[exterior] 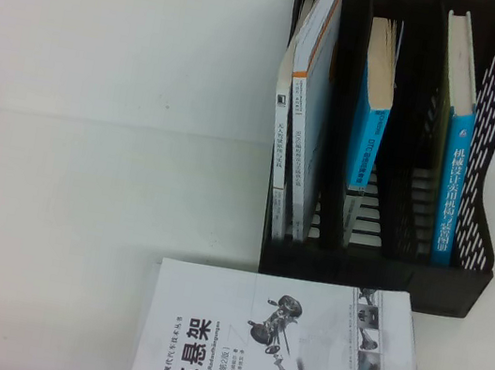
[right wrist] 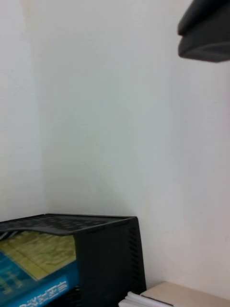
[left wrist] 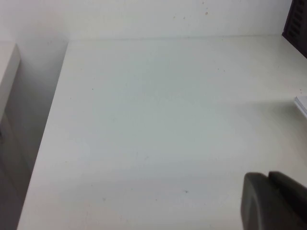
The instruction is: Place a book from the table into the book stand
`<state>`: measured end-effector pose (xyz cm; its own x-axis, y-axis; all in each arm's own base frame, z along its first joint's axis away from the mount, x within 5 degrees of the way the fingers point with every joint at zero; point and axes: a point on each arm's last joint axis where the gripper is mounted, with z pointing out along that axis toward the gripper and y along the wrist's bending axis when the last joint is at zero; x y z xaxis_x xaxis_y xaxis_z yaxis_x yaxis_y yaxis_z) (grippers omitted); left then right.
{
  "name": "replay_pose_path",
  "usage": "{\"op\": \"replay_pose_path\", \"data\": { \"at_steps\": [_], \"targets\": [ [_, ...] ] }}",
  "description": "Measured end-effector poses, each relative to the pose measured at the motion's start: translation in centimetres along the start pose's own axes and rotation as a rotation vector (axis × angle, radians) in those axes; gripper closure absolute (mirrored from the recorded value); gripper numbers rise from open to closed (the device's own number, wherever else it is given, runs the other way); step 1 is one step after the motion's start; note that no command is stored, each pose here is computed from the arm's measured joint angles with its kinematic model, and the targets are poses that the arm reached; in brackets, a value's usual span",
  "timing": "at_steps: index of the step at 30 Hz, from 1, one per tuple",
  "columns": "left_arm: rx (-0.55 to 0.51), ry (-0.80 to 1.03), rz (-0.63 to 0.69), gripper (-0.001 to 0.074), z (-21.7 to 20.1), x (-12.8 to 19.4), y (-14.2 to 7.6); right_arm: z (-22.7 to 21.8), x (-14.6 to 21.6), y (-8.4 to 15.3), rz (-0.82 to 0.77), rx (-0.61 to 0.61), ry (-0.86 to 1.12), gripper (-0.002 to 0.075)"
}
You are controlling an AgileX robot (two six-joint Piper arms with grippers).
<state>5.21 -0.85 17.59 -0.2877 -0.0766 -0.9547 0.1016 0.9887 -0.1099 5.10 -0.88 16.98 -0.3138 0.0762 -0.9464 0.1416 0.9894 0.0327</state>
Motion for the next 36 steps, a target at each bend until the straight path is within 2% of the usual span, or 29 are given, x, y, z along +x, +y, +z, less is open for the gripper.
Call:
{"op": "replay_pose_path", "data": {
  "at_steps": [18,24,36],
  "targets": [
    [-0.001,0.0,0.002,0.0737,0.0,0.0,0.01,0.0,0.0,0.0,0.0,0.0,0.0,0.0721],
    [-0.006,0.0,0.06,0.0737,0.0,0.0,0.06,0.0,0.0,0.0,0.0,0.0,0.0,0.0721],
    [-0.008,0.0,0.069,0.0737,0.0,0.0,0.08,0.0,0.0,0.0,0.0,0.0,0.0,0.0721]
  ]
}}
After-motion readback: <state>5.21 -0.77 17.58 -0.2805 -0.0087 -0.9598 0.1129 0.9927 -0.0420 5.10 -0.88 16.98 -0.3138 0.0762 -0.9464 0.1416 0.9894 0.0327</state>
